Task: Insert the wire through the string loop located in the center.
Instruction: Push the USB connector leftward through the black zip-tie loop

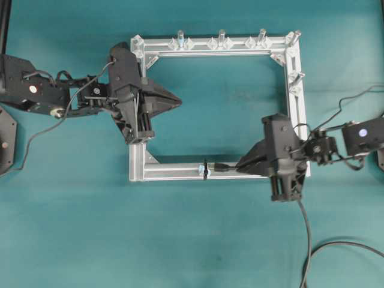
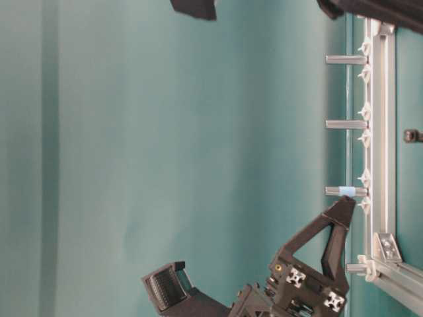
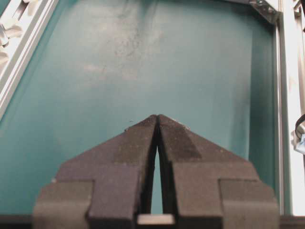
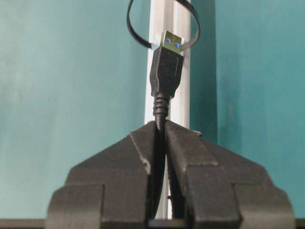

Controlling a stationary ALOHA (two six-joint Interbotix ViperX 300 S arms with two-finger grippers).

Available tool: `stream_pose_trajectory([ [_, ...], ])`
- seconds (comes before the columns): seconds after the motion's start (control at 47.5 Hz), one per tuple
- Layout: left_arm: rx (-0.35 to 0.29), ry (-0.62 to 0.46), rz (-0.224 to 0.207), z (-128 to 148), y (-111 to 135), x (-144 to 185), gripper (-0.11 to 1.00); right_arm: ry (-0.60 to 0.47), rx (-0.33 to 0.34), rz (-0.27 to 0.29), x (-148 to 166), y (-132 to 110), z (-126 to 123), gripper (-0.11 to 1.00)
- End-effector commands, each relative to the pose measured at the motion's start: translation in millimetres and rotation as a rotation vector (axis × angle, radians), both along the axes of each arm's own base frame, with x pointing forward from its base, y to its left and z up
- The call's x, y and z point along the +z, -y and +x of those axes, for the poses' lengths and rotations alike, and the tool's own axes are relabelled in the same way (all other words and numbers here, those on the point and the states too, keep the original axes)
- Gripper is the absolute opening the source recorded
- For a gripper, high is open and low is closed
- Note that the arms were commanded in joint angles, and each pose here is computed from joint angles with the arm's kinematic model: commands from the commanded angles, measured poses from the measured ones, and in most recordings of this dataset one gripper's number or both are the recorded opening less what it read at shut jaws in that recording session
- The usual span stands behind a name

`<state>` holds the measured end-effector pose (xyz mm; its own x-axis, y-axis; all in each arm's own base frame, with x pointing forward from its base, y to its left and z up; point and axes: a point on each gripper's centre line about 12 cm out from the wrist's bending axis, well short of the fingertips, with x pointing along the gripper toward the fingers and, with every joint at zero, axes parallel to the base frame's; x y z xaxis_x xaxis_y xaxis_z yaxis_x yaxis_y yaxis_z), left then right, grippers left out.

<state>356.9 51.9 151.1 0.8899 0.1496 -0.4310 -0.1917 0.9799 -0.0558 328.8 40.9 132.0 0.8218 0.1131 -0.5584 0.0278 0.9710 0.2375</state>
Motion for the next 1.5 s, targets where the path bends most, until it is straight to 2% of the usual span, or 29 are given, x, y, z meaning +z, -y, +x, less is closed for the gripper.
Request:
stream_pose_trajectory([
  [0.0, -0.001, 0.039, -0.001, 1.7, 0.9, 12.3, 0.0, 0.042, -0.001, 0.002, 9.6, -0.1, 13.0, 0.07],
  [0.548, -0.002, 0.037, 0.0, 1.7, 1.0, 11.7, 0.0, 0.054, -0.019, 0.002, 8.5, 2.4, 47.8, 0.07],
  [1.264, -0.001, 0.036, -0.001, 0.9, 1.0, 11.3, 0.0, 0.04, -0.025, 0.001, 4.4, 4.6, 50.0, 0.07],
  [1.474, -0.031, 0.046, 0.001, 5.0, 11.3, 14.7, 0.0, 0.039, -0.023, 0.0, 3.8, 4.0, 49.9, 0.07],
])
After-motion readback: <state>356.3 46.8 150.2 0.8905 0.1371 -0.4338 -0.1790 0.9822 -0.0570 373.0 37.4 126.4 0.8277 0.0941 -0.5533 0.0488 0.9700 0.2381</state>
